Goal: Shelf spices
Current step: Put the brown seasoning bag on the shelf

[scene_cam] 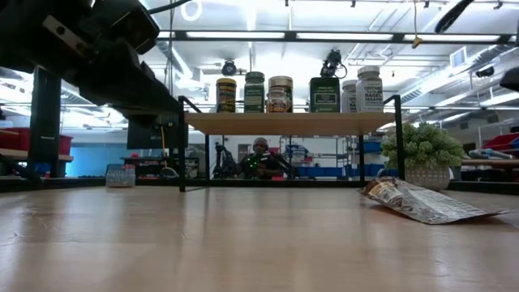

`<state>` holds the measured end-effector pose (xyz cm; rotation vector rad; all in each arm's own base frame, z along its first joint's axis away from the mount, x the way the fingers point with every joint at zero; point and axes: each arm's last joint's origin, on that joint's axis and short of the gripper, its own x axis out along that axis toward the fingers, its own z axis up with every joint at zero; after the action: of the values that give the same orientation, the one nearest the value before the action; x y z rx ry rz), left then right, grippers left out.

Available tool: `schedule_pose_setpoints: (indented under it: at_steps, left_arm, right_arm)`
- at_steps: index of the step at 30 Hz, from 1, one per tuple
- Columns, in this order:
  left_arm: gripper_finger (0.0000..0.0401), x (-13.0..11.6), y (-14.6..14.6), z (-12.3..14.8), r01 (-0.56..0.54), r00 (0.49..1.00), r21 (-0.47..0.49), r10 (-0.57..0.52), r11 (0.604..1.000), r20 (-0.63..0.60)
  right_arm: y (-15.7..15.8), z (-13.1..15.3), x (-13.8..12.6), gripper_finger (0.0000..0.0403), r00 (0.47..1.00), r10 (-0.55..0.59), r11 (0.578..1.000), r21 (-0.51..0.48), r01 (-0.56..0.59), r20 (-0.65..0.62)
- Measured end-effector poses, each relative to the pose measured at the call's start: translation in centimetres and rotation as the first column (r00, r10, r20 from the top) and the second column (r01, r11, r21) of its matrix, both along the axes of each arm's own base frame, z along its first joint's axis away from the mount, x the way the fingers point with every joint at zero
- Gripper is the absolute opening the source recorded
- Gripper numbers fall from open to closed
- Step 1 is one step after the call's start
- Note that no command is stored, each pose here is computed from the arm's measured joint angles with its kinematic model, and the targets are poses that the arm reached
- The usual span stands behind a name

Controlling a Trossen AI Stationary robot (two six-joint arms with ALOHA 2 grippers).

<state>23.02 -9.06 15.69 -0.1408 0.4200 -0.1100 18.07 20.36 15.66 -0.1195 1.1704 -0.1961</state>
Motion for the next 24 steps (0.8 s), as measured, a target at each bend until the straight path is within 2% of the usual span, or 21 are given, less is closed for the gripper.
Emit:
schedule_pose_setpoints:
  at_steps: [3,13,20,24]
  left_arm:
    - [0.0006,0.0,0.0,0.0,0.007,1.000,0.015,-0.007,1.000,0.002]
    - [0.0006,0.0,0.0,0.0,0.008,1.000,0.015,-0.008,1.000,0.002]
    - [0.0005,0.0,0.0,0.0,0.008,1.000,0.016,-0.008,1.000,0.002]
    - [0.0005,0.0,0.0,0.0,0.008,1.000,0.016,-0.008,1.000,0.001]
  right_arm:
    - [-0.1,0.4,1.0,0.0020,0.999,0.050,0.999,0.016,-0.050,-0.015]
    - [-1.0,0.3,2.2,0.0085,0.997,0.065,0.997,0.037,-0.064,-0.042]
    - [-0.3,0.6,3.3,0.0145,0.976,0.217,0.973,0.080,-0.218,0.023]
    - [-0.4,0.7,3.8,0.0164,0.948,0.317,0.948,0.024,-0.318,0.037]
